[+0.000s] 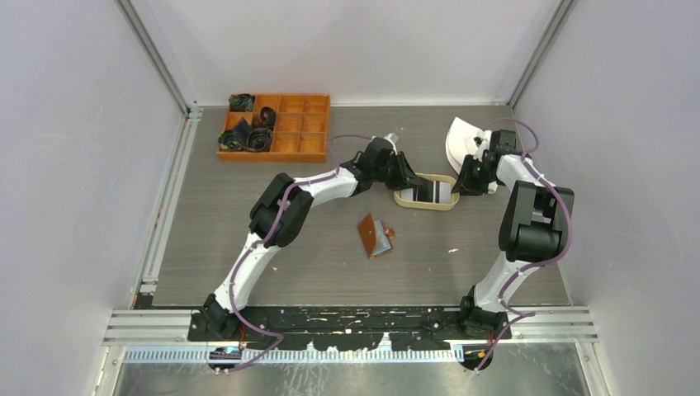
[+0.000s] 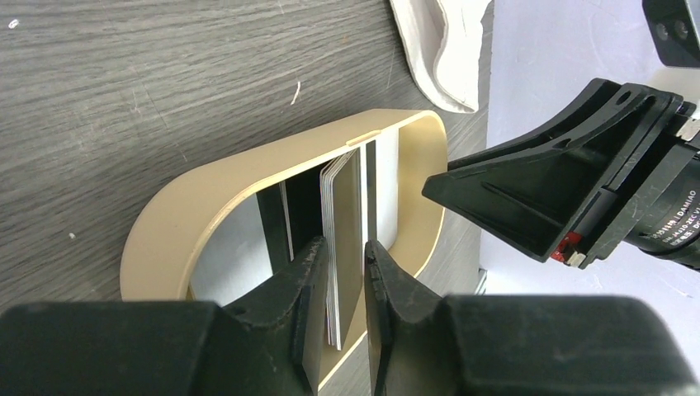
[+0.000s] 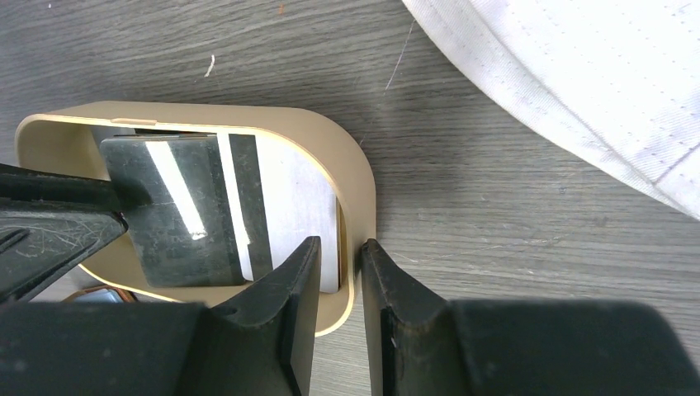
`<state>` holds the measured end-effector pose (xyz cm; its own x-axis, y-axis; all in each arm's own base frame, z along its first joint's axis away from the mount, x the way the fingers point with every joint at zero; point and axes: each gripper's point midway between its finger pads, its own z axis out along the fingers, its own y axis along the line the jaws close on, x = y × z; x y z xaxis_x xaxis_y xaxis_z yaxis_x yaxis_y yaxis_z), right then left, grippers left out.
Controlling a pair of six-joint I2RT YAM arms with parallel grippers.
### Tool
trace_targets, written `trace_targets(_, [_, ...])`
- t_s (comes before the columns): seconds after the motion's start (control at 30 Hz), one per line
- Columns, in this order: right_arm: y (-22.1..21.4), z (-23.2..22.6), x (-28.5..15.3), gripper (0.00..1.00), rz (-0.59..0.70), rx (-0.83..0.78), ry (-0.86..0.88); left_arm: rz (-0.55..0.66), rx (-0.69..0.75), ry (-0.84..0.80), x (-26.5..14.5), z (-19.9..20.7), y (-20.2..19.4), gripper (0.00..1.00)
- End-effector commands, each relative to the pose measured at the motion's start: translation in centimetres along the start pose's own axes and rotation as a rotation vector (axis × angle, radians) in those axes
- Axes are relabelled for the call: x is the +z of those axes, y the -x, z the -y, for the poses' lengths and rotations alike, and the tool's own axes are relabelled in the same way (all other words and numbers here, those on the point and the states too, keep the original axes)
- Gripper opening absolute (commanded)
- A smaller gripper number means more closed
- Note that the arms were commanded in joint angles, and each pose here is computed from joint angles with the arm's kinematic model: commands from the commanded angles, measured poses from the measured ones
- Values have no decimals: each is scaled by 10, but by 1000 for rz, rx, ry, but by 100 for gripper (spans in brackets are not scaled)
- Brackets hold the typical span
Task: Put the credit cards into the card holder
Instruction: Pick up the credit card from the storage box.
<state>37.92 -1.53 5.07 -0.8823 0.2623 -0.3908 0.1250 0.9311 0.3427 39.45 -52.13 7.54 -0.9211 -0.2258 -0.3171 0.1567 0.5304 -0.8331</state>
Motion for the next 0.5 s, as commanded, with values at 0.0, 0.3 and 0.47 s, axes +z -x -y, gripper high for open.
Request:
trace_targets(0.0, [16, -25, -6, 30, 35, -16, 96, -4, 46, -166, -10, 62, -5, 24])
trace_targets(0.3, [16, -27, -6, 30, 35, -17, 101, -26, 46, -194, -4, 65, -11, 19])
trace_targets(0.47, [16, -26, -6, 30, 34, -17, 101, -44, 45, -157, 3, 56, -15, 28])
